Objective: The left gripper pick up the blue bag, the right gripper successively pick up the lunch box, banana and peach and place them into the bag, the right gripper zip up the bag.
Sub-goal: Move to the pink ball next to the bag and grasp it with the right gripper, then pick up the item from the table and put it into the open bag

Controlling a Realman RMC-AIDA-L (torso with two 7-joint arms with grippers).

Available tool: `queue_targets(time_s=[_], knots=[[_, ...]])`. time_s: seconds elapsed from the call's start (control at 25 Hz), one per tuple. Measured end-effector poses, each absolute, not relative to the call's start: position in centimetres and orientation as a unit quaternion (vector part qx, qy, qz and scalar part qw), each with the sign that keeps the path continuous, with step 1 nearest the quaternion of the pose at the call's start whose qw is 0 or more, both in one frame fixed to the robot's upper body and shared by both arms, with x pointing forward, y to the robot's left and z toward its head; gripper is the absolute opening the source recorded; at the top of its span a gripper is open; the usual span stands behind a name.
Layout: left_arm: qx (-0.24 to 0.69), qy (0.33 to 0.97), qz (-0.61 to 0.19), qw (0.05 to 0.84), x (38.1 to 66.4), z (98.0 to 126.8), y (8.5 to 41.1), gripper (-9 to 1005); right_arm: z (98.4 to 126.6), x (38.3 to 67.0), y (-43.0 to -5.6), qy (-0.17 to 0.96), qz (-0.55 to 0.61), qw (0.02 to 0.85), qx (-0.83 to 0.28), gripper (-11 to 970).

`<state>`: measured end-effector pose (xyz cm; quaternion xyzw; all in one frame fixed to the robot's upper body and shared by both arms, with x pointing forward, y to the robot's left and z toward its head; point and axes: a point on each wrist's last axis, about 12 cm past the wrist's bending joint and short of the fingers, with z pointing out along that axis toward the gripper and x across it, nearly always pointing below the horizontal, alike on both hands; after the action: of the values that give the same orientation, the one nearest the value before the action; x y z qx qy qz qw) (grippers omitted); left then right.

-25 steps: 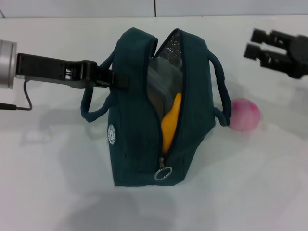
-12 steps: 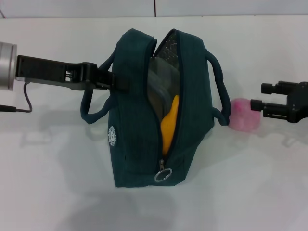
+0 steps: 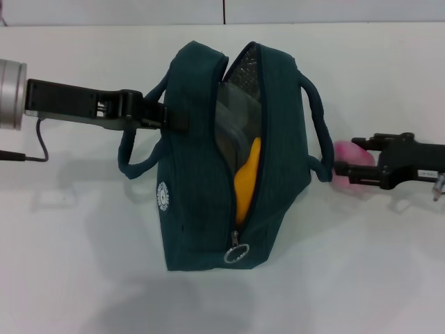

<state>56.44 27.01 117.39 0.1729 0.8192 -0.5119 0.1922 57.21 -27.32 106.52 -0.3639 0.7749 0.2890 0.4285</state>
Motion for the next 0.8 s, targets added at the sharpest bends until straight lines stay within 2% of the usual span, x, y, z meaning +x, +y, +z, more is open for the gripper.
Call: queue_targets(time_s=[0.68, 0.8], knots=[[0.175, 0.818, -0.512, 0.193, 56.53, 117.49, 26.88, 53, 105.99, 57.69, -26.82, 0.786, 0.264, 0.424, -0.364, 652], [0.175, 0.818, -0.513, 0.193, 56.55, 117.52, 26.86, 53, 106.13, 57.69, -26.86, 0.784, 0.265, 0.423, -0.369, 561]])
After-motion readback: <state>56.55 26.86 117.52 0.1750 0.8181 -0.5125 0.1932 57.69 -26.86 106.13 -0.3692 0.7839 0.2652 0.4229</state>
